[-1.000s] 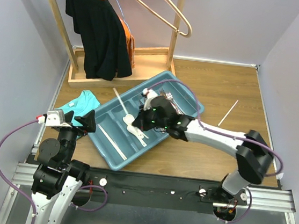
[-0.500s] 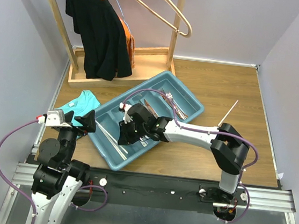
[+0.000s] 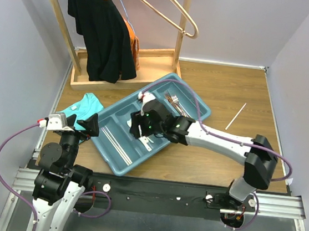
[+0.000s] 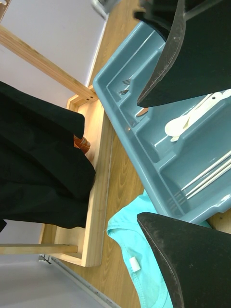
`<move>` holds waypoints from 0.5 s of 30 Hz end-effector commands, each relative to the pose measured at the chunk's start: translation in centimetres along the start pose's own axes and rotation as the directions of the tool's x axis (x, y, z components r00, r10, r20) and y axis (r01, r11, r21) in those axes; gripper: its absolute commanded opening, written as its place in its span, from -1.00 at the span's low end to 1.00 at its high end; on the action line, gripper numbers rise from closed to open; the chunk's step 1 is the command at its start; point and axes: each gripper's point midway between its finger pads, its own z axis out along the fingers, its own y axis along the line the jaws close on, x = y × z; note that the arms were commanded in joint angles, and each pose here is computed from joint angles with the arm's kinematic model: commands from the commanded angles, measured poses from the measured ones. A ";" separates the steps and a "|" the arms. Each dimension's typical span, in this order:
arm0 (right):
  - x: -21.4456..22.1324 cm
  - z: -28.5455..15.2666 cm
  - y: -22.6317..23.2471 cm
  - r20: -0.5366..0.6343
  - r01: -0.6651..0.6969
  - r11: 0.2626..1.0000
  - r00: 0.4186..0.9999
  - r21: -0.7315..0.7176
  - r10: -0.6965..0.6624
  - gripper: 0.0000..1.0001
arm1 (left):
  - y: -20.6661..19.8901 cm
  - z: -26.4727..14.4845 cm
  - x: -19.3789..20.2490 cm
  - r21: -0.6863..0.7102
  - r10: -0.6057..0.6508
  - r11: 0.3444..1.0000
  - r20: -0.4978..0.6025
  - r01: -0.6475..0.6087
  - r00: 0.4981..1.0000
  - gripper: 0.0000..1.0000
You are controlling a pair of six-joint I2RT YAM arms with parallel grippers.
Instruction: Sort the eating utensils into containers
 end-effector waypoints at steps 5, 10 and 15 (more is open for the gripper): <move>-4.1 -7.7 -17.4 0.242 -0.248 0.817 0.960 0.521 0.138 0.39 | -0.3 -1.9 -2.5 0.044 -0.024 0.999 0.128 0.019 0.991 0.98; -3.0 -13.9 -26.6 0.372 -0.410 0.637 0.906 0.652 0.202 0.40 | -0.4 -1.9 -2.5 0.046 -0.026 0.999 0.128 0.020 0.992 0.98; -0.3 -19.0 -33.6 0.450 -0.505 0.452 0.862 0.735 0.231 0.39 | -0.4 -1.9 -2.6 0.047 -0.026 0.999 0.130 0.020 0.991 0.98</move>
